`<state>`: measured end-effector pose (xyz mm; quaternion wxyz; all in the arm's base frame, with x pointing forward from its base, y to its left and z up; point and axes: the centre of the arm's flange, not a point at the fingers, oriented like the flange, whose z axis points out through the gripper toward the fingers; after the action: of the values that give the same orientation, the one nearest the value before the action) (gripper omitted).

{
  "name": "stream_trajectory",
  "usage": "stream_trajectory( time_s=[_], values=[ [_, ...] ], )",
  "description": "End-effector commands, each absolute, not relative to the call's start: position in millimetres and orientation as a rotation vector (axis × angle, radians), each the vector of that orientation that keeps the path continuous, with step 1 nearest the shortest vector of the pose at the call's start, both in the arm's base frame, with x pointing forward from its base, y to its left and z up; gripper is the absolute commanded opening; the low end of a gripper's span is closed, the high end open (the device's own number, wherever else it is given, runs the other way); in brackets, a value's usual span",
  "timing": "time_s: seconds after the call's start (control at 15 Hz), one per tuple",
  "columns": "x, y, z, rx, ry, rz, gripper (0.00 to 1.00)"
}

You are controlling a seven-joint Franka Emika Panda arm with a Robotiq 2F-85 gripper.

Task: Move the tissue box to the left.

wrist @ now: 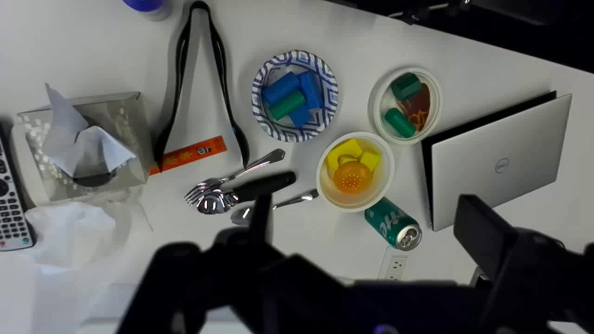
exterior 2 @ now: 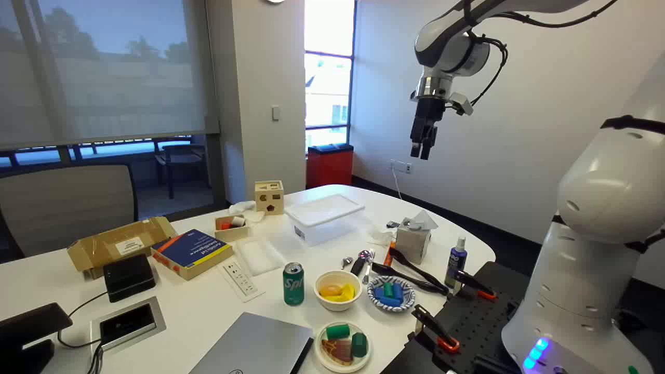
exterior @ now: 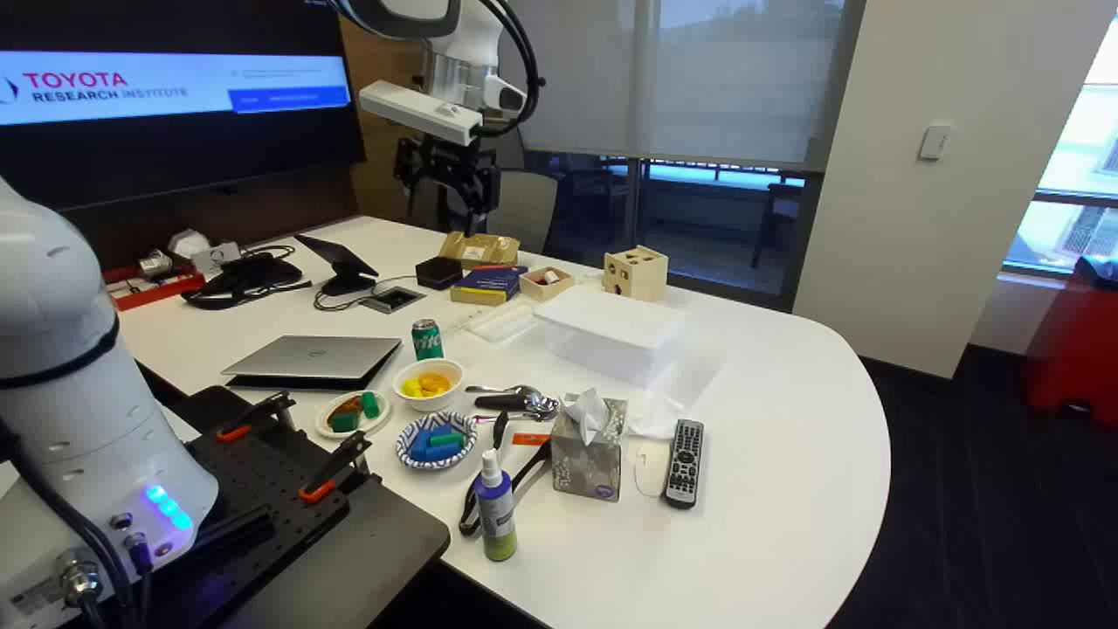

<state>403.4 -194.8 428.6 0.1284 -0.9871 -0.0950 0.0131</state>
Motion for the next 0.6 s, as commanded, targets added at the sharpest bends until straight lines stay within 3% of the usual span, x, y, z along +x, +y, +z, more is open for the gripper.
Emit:
stream_trajectory(
  time_s=[0.0, 0.53],
  values=[
    [403, -195, 429, -2.871, -0.276, 0.038, 1.0],
    [411, -196, 406, -2.93, -0.288, 0.084, 1.0]
  ],
)
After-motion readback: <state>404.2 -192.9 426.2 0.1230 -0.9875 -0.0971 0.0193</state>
